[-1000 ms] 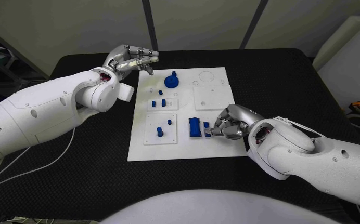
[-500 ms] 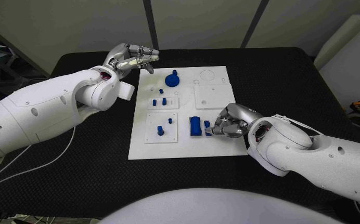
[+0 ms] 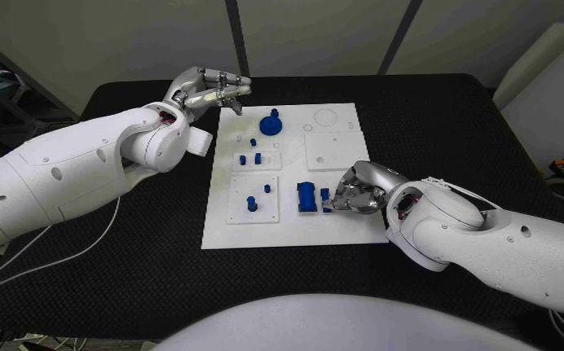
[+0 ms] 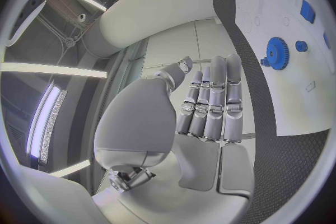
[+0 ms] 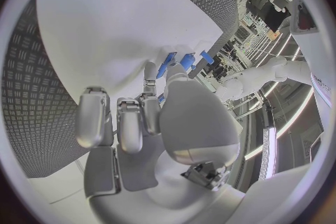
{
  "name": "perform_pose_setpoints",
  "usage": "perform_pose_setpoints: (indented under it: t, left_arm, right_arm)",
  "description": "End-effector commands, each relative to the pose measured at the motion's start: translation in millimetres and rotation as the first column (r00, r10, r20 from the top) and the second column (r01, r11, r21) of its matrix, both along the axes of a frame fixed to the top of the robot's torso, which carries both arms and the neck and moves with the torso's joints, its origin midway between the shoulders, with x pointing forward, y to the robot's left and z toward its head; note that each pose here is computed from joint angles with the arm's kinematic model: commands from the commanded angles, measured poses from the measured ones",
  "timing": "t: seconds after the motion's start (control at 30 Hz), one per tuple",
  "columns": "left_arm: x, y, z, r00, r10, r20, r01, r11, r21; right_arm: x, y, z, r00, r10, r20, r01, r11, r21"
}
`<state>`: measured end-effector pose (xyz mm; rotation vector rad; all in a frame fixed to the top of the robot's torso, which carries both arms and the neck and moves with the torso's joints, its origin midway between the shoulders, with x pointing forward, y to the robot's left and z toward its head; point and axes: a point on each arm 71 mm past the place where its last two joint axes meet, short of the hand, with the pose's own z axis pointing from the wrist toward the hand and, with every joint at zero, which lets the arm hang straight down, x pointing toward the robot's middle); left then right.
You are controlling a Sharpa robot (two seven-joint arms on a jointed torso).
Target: Assemble the parts on the task board
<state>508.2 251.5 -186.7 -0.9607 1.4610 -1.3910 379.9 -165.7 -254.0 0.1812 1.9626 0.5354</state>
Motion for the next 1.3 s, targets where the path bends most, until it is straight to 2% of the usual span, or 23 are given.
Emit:
perform_pose_setpoints:
  t: [0.03,0.13,0.2,0.27,0.4,0.5,0.57,0.6,0.63,0.77,0.9,1.07,1.3]
  left_arm:
    - [0.0,-0.9,1.1,1.0,-0.008,0.006,0.008,1.0,-0.006]
    - [0.0,-0.7,1.0,1.0,-0.007,0.006,0.007,1.0,-0.006]
    - [-0.2,-0.7,1.2,1.0,-0.006,0.01,0.006,1.0,-0.007]
    - [-0.2,-0.7,1.5,1.0,-0.004,0.014,0.004,1.0,-0.01]
    - [0.5,-0.6,1.7,1.0,0.011,0.011,-0.011,0.999,-0.041]
    - [1.5,-0.5,-0.2,1.0,0.025,0.007,-0.024,0.997,-0.08]
    - [2.8,-0.2,-3.3,0.999,0.041,0.002,-0.04,0.993,-0.109]
    - [3.4,-0.1,-4.1,0.999,0.045,0.001,-0.045,0.992,-0.116]
    - [4.6,0.3,-5.7,0.998,0.055,0.0,-0.055,0.99,-0.129]
    - [9.4,3.2,-11.7,0.995,0.096,-0.003,-0.095,0.981,-0.17]
    - [16.1,4.8,-17.4,0.99,0.142,-0.006,-0.14,0.968,-0.208]
    - [24.5,5.2,-25.3,0.979,0.205,-0.011,-0.202,0.95,-0.237]
    - [30.4,3.6,-36.3,0.964,0.265,-0.021,-0.262,0.934,-0.244]
  right_arm:
    - [-1.0,1.3,5.0,0.999,0.012,0.043,-0.014,0.999,0.043]
    - [-1.6,0.1,9.3,0.997,0.01,0.075,-0.017,0.995,0.098]
    - [-2.2,-1.5,15.5,0.992,0.016,0.124,-0.04,0.981,0.188]
    - [-2.4,-3.2,19.0,0.989,0.021,0.148,-0.057,0.967,0.246]
    - [4.1,-10.1,22.8,0.986,0.02,0.166,-0.081,0.926,0.369]
    - [20.1,-17.6,23.0,0.99,-0.006,0.14,-0.063,0.872,0.486]
    - [35.7,-23.7,20.3,0.994,-0.041,0.104,-0.026,0.819,0.573]
    - [40.4,-25.2,19.6,0.994,-0.052,0.094,-0.014,0.803,0.595]
    - [50.4,-27.8,18.2,0.995,-0.075,0.072,0.012,0.77,0.638]
    - [79.8,-33.8,13.7,0.991,-0.133,0.019,0.076,0.67,0.738]
    - [109.0,-38.9,15.3,0.983,-0.182,0.009,0.102,0.591,0.8]
    - [133.6,-42.8,14.4,0.974,-0.226,0.007,0.117,0.53,0.84]
    - [149.6,-40.7,9.4,0.971,-0.24,0.001,0.122,0.497,0.859]
